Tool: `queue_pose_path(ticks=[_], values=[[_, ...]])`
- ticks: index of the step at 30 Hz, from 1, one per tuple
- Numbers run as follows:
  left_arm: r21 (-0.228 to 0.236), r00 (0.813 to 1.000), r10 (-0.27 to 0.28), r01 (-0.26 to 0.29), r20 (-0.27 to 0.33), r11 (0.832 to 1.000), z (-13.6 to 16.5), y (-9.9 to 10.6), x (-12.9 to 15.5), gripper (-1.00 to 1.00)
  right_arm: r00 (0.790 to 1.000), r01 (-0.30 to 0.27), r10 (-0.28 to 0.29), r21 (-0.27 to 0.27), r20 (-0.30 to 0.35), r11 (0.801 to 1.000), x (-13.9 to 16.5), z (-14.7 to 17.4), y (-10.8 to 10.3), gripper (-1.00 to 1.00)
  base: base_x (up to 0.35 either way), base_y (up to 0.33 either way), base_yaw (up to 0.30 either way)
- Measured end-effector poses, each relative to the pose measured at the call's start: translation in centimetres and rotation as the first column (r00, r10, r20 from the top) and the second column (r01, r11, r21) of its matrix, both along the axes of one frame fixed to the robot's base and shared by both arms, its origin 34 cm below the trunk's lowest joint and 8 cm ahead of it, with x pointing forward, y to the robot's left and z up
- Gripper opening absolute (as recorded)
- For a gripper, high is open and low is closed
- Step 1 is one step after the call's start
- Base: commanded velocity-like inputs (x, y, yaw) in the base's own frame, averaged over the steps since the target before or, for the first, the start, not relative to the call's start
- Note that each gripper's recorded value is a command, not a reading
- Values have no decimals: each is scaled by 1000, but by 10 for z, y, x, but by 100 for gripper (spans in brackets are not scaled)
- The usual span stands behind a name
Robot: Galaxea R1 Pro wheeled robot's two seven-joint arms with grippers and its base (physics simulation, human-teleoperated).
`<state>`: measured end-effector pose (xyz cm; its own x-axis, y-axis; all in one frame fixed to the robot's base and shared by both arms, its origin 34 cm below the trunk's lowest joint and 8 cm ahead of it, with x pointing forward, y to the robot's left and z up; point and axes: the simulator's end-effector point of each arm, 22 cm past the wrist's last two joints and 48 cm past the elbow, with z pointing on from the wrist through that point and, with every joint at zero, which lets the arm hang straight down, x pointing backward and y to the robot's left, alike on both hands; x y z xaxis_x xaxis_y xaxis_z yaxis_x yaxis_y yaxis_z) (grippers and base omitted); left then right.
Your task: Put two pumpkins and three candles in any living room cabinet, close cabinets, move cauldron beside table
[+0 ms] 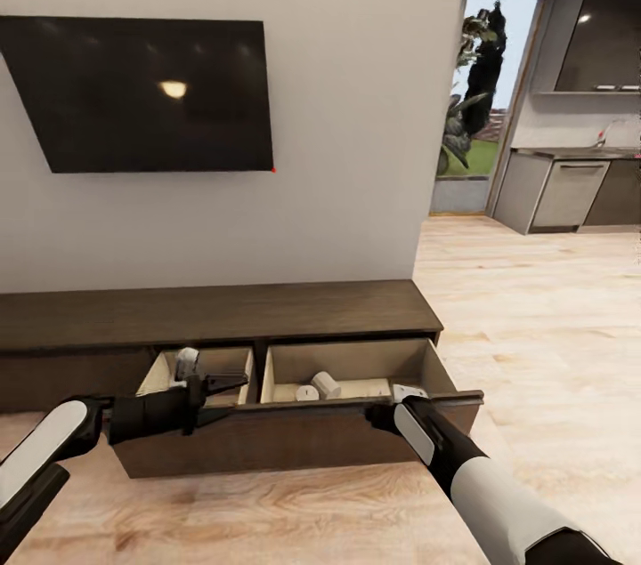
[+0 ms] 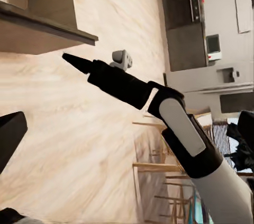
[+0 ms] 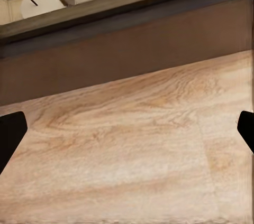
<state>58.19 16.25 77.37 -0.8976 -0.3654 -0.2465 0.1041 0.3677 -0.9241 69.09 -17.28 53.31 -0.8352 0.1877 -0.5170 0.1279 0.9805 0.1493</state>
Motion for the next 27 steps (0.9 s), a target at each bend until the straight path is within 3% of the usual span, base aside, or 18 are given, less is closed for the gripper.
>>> queue_pose_path(ticks=[3, 5, 6, 8, 9, 10, 13, 14, 15, 17, 18, 19, 22, 24, 27], values=[[101, 996, 64, -57, -66, 993, -29, 4, 9, 100, 1000, 1, -1, 0, 0, 1000, 1, 6, -1, 100, -329, 0, 0], [204, 981, 161, -136, -110, 970, -62, 19, 23, 100, 1000, 1, -1, 0, 2, 1000, 2, 10, -1, 100, -329, 0, 0], [268, 967, 228, -192, -111, 944, -83, 31, 31, 100, 1000, 4, -4, -1, 9, 1000, 3, 11, -1, 100, -329, 0, 0], [386, 934, 352, -302, -64, 872, -114, 52, 49, 100, 1000, 9, -9, -5, 17, 1000, 4, 10, -3, 100, -327, 0, 0], [421, 920, 389, -335, -48, 843, -127, 57, 54, 100, 1000, 9, -9, -7, 18, 1000, 4, 10, -3, 100, -318, 0, 0], [472, 899, 437, -374, -27, 798, -146, 66, 58, 100, 1000, 9, -8, -9, 18, 1000, 4, 9, -3, 100, -308, 0, 0], [551, 859, 512, -436, 19, 711, -178, 81, 61, 100, 1000, 7, -6, -14, 20, 1000, 4, 9, -4, 100, -294, 0, 0], [587, 836, 546, -472, 60, 658, -190, 92, 63, 100, 1000, 5, -5, -16, 22, 1000, 4, 9, -4, 100, -275, 0, 0], [621, 811, 573, -510, 117, 595, -200, 105, 66, 100, 1000, 5, -5, -18, 25, 1000, 5, 10, -4, 100, -269, 0, 0], [649, 780, 591, -561, 206, 515, -204, 119, 71, 100, 999, 13, -12, -20, 51, 1000, 9, 13, -5, 100, -269, 0, 0], [652, 775, 591, -570, 224, 500, -205, 120, 72, 100, 997, 19, -18, -21, 71, 1000, 13, 15, -6, 100, -264, 0, 0], [667, 770, 585, -579, 257, 469, -211, 116, 71, 100, 995, 22, -20, -25, 95, 999, 17, 18, -6, 100, -218, 0, 0], [701, 776, 549, -577, 311, 419, -224, 107, 66, 100, 985, -8, 20, -67, 173, 998, 26, 27, 0, 100, -80, 0, 0], [696, 762, 528, -608, 376, 382, -229, 101, 66, 100, 971, -40, 62, -100, 231, 994, 33, 34, 8, 100, -22, 0, 0], [694, 753, 488, -631, 441, 347, -236, 95, 62, 100, 955, -57, 89, -120, 282, 991, 38, 41, 14, 100, -7, 0, 0]])
